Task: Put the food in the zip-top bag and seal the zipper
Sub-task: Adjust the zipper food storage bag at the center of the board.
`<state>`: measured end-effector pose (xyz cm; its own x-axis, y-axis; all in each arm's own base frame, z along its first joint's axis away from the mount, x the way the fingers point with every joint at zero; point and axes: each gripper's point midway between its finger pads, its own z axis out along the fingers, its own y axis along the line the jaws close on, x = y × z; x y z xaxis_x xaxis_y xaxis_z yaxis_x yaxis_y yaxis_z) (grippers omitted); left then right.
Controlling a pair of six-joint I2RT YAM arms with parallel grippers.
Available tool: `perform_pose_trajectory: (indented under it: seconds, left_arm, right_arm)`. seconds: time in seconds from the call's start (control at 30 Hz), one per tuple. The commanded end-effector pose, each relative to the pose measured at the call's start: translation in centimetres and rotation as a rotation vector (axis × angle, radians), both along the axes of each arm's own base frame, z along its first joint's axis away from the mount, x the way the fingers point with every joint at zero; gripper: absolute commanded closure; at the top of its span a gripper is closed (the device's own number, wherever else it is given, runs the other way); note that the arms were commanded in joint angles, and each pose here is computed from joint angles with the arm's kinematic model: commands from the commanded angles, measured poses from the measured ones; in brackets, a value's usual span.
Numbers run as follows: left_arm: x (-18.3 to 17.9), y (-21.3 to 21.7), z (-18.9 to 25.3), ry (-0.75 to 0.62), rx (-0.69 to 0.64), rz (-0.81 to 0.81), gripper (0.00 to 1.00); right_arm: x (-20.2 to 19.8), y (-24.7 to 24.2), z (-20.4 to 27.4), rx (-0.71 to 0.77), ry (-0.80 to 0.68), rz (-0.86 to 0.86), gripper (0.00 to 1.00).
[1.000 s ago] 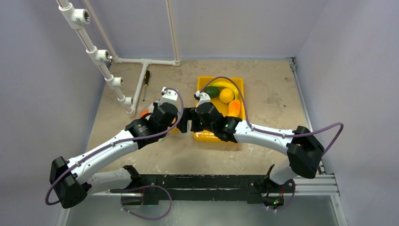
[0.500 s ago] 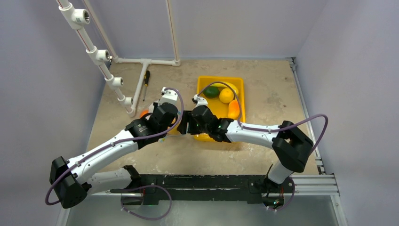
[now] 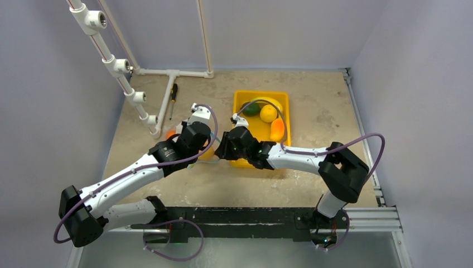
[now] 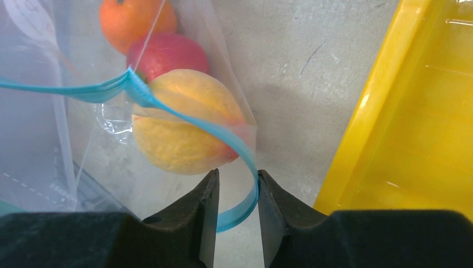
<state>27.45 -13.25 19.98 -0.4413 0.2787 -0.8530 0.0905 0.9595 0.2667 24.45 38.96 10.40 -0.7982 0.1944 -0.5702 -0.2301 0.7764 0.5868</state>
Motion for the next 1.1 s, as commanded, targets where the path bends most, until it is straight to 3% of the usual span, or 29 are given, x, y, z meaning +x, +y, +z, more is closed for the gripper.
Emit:
perform_pose_trajectory:
  seconds: [0.0,0.07,0.17,0.43,0.77,1.07]
  left_arm:
    - [0.4,-0.1,0.7,-0.020,-0.012,0.003,1.00]
    - [0.4,-0.1,0.6,-0.019,-0.010,0.004,1.00]
    - [0.4,-0.1,0.6,-0.019,-0.009,0.006,1.00]
    - [0.2,0.1,1.3,-0.040,-0.030,0.007,1.00]
    - [-0.5,1.4,6.3,-0.124,-0.121,0.044,1.00]
    - [-2.0,2.3,9.8,-0.120,-0.197,0.047,1.00]
  right_arm:
    - [0.8,0.1,0.1,0.044,-0.010,-0.035,0.71]
    - [1.0,0.1,0.0,0.052,-0.013,-0.041,0.79]
    - [1.2,0.0,0.5,0.062,-0.021,-0.050,1.00]
    - [1.8,-0.4,5.1,0.111,-0.125,-0.050,1.00]
    - [2.2,0.1,16.7,0.178,-0.350,0.046,1.00]
    - [2.7,0.3,20.8,0.134,-0.427,0.085,1.00]
